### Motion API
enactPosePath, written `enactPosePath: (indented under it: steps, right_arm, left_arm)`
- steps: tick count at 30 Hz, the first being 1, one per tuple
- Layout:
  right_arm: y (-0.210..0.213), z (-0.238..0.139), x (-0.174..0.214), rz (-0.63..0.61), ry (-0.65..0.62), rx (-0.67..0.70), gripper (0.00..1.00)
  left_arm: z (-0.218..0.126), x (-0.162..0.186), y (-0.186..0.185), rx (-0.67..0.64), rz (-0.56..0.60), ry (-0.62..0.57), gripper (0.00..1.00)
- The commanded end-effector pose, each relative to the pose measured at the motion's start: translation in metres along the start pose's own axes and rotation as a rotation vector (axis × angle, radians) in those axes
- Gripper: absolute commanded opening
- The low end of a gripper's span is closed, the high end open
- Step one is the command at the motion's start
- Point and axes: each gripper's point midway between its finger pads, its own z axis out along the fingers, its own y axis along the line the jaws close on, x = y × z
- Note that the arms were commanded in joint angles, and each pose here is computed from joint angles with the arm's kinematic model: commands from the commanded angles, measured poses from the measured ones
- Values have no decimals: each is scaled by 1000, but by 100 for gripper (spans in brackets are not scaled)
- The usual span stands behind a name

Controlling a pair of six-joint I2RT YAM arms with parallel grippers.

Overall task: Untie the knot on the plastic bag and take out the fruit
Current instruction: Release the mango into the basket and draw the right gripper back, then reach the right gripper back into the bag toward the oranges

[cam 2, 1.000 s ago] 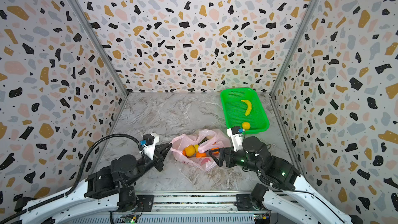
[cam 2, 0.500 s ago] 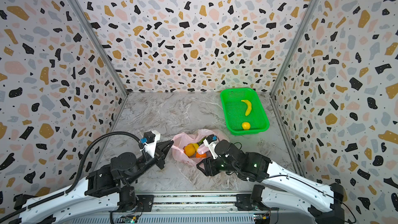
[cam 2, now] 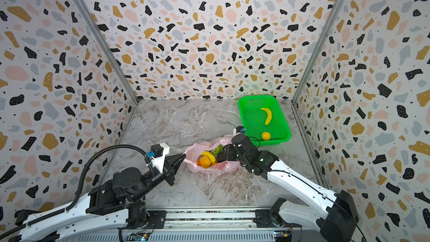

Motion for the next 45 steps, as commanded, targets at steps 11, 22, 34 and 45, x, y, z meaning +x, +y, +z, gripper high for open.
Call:
enactPosePath:
  steps: [11, 22, 34, 45]
  right_arm:
    - [-47, 2, 17, 85, 82, -28, 83]
    - [29, 12, 67, -213, 247, -186, 78]
    - [43, -9, 169, -287, 549, -284, 77]
    - [68, 4, 157, -282, 438, -229, 85]
  left_arm:
    - [3, -2, -1, -14, -13, -13, 0]
    - [10, 7, -41, 130, -33, 46, 0]
    - [-9, -10, -3, -63, -61, 19, 0]
    - [-11, 22, -6, -22, -72, 114, 0]
